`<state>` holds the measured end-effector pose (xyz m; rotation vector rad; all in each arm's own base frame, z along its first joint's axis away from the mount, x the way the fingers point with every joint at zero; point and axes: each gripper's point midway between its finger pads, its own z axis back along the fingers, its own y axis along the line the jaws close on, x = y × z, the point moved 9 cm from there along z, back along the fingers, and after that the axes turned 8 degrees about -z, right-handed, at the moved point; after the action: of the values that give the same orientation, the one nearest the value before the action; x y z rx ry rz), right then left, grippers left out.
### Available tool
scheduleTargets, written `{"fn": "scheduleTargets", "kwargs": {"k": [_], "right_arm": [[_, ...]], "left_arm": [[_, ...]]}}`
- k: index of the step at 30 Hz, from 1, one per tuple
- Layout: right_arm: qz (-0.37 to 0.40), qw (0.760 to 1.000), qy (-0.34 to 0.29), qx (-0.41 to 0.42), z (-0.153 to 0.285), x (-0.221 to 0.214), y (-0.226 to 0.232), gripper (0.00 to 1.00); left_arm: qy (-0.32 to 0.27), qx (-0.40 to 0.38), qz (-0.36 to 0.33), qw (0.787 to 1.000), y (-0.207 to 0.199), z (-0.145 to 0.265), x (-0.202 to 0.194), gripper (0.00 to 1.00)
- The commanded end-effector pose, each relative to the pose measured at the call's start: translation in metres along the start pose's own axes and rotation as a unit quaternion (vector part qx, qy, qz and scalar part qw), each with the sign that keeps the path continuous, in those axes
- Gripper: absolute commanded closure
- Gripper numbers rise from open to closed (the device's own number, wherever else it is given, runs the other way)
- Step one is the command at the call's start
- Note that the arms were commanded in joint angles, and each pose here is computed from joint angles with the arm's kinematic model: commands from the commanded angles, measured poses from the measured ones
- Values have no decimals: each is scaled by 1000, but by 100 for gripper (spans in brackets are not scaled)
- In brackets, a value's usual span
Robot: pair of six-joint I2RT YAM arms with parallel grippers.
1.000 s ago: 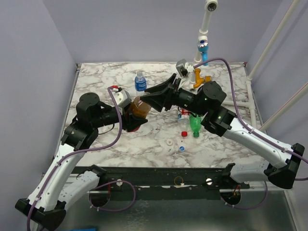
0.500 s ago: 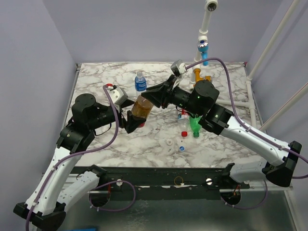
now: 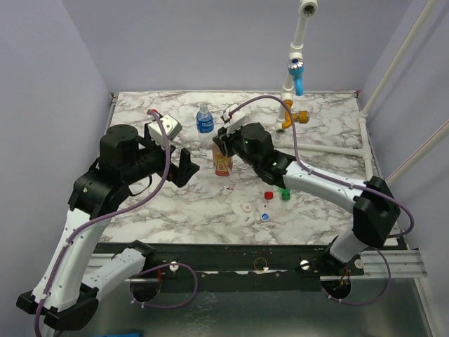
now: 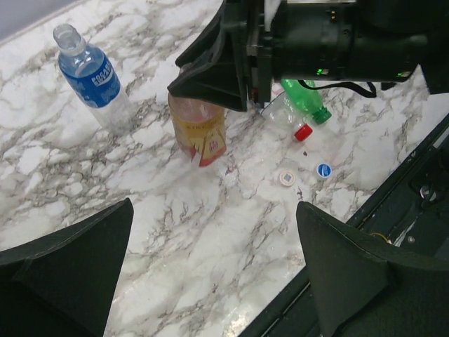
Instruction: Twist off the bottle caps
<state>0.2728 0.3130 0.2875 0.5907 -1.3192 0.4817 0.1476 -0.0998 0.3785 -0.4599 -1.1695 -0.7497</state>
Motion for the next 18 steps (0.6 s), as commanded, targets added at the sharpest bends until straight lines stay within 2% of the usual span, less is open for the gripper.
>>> {"fn": "scheduleTargets", "kwargs": {"k": [1, 6, 18], "right_arm": [[25, 996, -49, -66, -23, -3, -26, 90], [44, 991, -67, -109, -44, -19, -42, 91], [33, 988, -51, -144, -76, -55, -80, 93]], "left_arm": [[76, 12, 33, 996, 1, 2, -9, 1], [64, 23, 34, 997, 1, 3, -13, 1], [60, 17, 20, 998, -1, 6, -19, 1]]}}
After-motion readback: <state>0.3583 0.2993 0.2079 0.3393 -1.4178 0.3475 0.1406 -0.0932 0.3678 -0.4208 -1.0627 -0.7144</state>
